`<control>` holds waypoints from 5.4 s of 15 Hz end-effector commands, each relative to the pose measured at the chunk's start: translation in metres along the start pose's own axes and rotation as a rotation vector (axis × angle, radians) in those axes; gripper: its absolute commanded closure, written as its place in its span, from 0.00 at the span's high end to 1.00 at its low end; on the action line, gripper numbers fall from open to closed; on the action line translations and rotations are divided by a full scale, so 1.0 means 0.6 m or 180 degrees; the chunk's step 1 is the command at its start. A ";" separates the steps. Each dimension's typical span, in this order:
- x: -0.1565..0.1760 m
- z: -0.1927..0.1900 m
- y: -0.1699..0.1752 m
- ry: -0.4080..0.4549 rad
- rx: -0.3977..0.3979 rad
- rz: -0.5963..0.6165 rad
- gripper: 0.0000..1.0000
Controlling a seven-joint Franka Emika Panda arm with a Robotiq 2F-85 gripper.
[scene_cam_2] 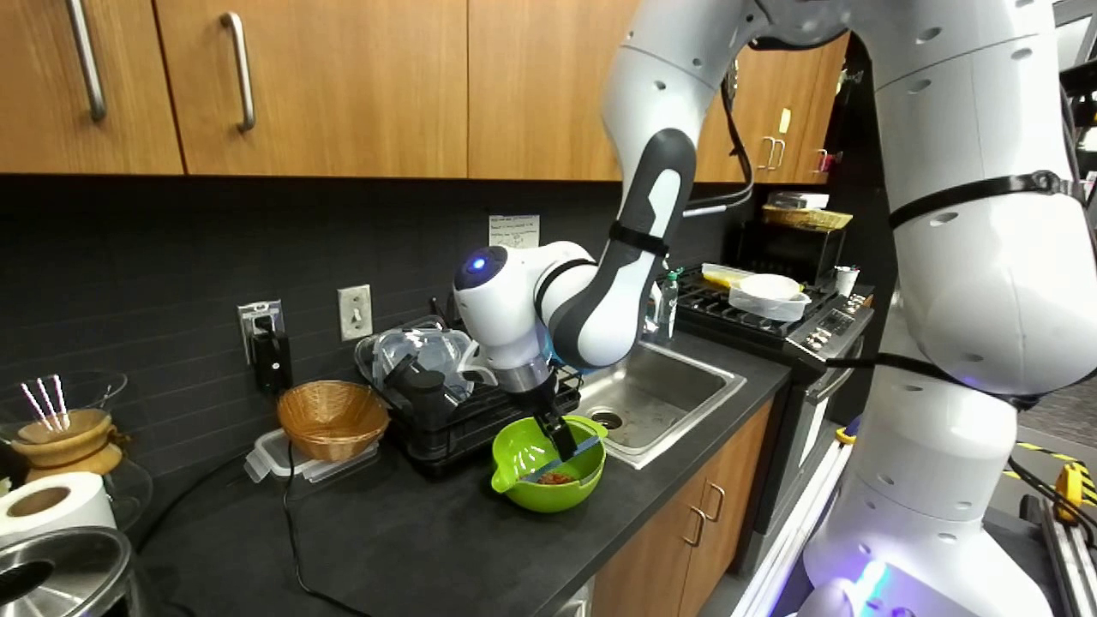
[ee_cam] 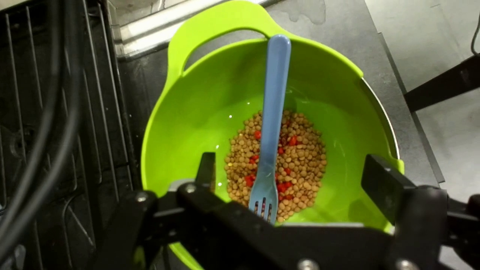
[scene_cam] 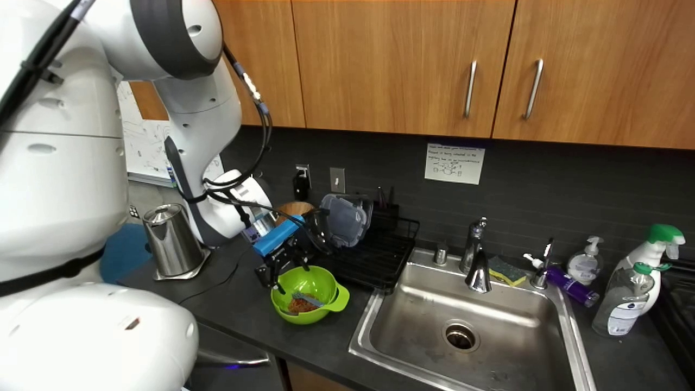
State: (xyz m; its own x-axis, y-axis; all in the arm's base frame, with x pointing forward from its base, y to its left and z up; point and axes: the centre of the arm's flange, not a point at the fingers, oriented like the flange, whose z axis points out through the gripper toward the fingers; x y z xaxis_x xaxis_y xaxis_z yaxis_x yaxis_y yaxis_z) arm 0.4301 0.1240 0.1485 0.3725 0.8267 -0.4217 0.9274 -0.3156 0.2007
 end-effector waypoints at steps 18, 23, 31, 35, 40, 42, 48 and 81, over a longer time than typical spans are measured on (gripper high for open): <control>-0.051 0.076 0.014 0.0230 0.0376 -0.0063 1.00; -0.057 0.094 0.018 0.0257 0.0443 -0.0009 1.00; -0.072 0.112 0.027 0.0313 0.0450 0.0057 1.00; -0.076 0.114 0.029 0.0330 0.0448 0.0070 1.00; -0.080 0.121 0.033 0.0370 0.0479 0.0083 1.00; -0.085 0.124 0.034 0.0405 0.0491 0.0085 1.00; -0.109 0.122 0.032 0.0503 0.0459 0.0176 1.00; -0.118 0.100 0.031 0.0560 0.0395 0.0256 0.05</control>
State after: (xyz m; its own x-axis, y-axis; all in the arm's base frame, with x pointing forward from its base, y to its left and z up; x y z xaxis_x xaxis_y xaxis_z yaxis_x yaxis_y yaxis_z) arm 0.4297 0.0327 0.1167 0.4398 0.8626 -0.2499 0.8979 -0.4285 0.1011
